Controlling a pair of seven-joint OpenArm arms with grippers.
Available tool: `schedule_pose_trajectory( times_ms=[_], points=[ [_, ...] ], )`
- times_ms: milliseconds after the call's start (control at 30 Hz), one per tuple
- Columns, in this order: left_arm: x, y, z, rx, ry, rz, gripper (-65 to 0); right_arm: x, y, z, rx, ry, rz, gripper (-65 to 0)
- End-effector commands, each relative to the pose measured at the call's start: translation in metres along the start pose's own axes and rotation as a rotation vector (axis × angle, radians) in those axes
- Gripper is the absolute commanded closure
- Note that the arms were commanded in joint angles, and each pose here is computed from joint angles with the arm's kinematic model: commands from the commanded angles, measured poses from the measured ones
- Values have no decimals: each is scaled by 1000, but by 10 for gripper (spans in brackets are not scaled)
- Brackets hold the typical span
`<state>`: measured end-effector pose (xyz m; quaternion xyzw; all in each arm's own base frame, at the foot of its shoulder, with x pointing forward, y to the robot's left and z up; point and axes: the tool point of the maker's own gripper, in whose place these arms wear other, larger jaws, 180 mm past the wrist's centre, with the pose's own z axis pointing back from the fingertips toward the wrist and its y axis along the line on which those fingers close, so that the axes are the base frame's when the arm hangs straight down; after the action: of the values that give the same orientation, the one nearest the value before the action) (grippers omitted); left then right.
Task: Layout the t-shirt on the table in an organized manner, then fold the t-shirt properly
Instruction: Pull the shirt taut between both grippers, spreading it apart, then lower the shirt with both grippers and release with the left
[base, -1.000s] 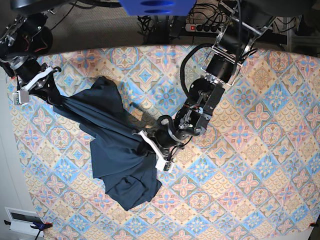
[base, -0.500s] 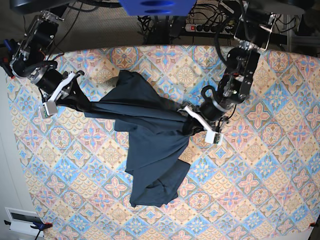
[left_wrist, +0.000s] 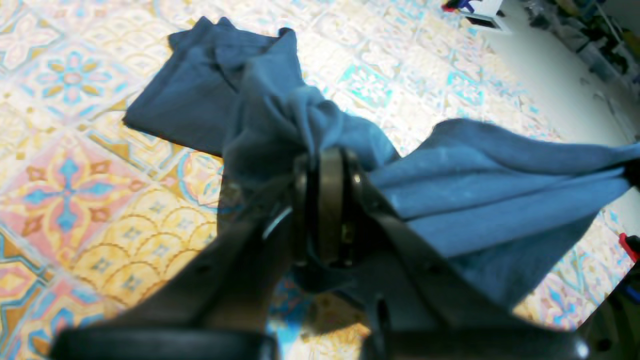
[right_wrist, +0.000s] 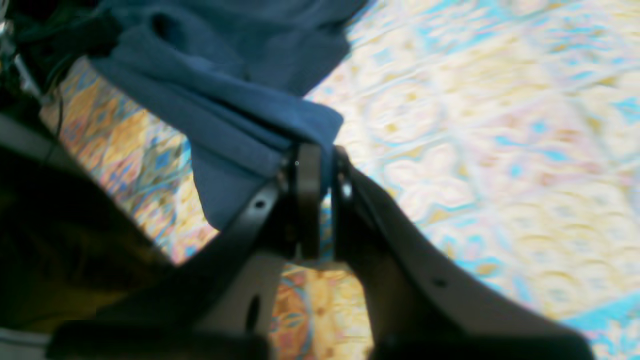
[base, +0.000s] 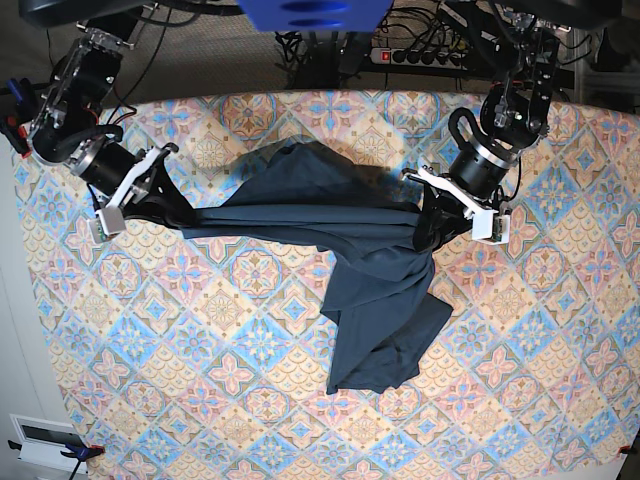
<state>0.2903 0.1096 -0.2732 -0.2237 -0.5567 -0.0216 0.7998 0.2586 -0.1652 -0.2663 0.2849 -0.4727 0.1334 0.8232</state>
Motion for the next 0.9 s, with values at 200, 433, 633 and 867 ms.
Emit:
schedule_pose_trajectory(
  times_ms=[200, 433, 633, 867],
  points=[
    [22, -8, -25, -23, -72, -9, -48, 31, -46, 46, -196, -123, 16, -5],
    [19, 3, -46, -7, -57, -6, -169, 25, -89, 72, -394, -85, 11, -3],
    [21, 42, -66, 65, -28, -32, -289, 30, -123, 90, -590, -62, 18, -3],
    [26, 79, -88, 143, -10, -27, -292, 40, -150, 109, -768, -71, 34, -3]
  ],
)
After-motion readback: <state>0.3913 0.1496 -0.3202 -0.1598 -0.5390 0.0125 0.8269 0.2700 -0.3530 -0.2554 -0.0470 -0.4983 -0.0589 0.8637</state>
